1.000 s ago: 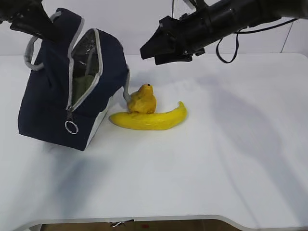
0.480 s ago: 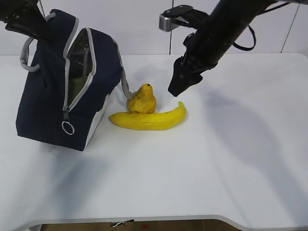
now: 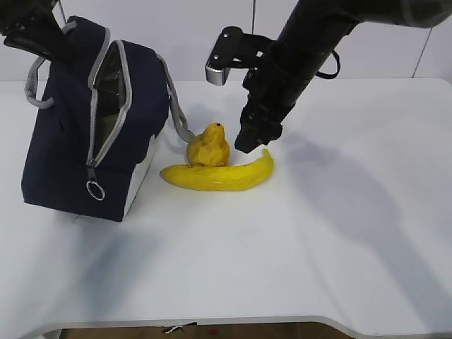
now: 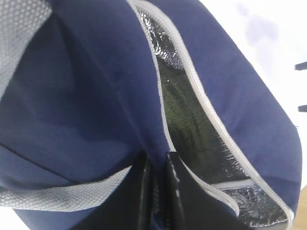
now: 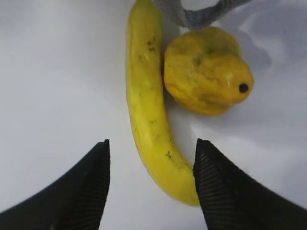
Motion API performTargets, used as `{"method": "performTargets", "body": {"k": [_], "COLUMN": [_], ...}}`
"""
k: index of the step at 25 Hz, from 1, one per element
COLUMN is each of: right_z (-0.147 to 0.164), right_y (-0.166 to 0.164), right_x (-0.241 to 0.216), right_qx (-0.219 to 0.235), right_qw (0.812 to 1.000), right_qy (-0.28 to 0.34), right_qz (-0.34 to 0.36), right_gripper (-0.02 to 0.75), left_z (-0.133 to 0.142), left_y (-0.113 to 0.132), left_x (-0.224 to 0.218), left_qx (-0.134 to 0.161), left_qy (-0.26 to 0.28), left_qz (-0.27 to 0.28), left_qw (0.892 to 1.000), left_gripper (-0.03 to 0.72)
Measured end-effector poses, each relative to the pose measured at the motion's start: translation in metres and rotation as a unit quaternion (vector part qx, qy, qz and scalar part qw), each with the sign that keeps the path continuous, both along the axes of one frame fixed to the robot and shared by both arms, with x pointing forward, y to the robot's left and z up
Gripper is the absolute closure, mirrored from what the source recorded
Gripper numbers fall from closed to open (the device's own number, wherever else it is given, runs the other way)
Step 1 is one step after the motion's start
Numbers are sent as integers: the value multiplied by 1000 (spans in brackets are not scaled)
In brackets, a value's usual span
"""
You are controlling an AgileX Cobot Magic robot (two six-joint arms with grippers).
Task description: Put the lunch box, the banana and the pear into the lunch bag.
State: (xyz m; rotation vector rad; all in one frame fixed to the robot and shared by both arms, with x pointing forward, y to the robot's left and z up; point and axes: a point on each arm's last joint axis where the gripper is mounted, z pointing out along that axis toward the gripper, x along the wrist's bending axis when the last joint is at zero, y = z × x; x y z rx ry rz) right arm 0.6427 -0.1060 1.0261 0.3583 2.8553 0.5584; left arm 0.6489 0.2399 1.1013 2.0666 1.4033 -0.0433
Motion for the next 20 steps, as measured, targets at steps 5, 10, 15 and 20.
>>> {"method": "performTargets", "body": {"k": [5,10,15,20], "right_z": [-15,-29,-35,-51], "right_y": [8,11,12,11], "right_x": [4,11,13,16], "right_qx": [14,15,8,-11], "right_qw": [998,997,995,995], "right_qy": [-6,-19,-22,-12], "right_qz": [65,77,93,103], "right_gripper": [277,277,277,277], "left_z": [-1,-1,-1,-1], "left_y": [2,2,2,2], "left_x": [0,0,0,0], "left_qx": [11,14,16,17], "left_qy": [0,-1,-1,-1], "left_qz": [0,0,0,0], "left_qw": [1000,1000,1000,1000], "left_gripper": [661,661,661,662]}}
